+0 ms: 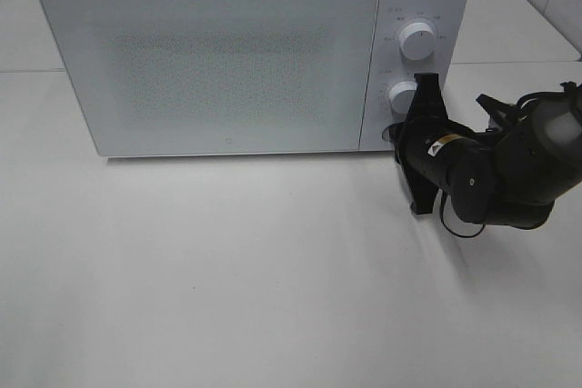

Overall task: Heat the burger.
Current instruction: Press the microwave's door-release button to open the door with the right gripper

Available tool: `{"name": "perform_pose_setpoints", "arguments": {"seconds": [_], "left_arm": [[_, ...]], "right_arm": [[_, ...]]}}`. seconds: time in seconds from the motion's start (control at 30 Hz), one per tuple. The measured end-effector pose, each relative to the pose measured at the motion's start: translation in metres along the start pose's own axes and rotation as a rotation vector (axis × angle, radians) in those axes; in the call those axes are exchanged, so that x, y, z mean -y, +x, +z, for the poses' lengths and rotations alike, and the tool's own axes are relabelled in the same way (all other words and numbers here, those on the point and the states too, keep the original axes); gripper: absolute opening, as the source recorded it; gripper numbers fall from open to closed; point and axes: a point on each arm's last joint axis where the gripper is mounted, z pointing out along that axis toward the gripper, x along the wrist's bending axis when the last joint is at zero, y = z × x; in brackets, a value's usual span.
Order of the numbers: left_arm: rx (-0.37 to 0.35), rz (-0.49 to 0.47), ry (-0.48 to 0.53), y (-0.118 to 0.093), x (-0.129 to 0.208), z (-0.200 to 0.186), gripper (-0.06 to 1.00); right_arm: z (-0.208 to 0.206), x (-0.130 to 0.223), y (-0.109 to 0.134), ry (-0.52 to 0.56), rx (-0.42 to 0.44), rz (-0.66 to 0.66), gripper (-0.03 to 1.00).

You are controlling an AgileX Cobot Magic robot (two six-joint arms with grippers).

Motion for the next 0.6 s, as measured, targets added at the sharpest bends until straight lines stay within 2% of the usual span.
{"name": "perform_pose_setpoints", "arguments": {"seconds": [0.33, 0.6], "left_arm": [[0.000, 0.000, 0.000, 0.0000, 0.0000, 0.0000, 0.99], [0.000, 0.000, 0.000, 0.0000, 0.0000, 0.0000, 0.99]], "right_arm": [[0.0032, 0.0026, 0.0034, -0.024, 0.012, -0.014, 0.00], [0.0099, 0.0044, 0.0077, -0.039, 0.072, 0.027, 0.00]]}}
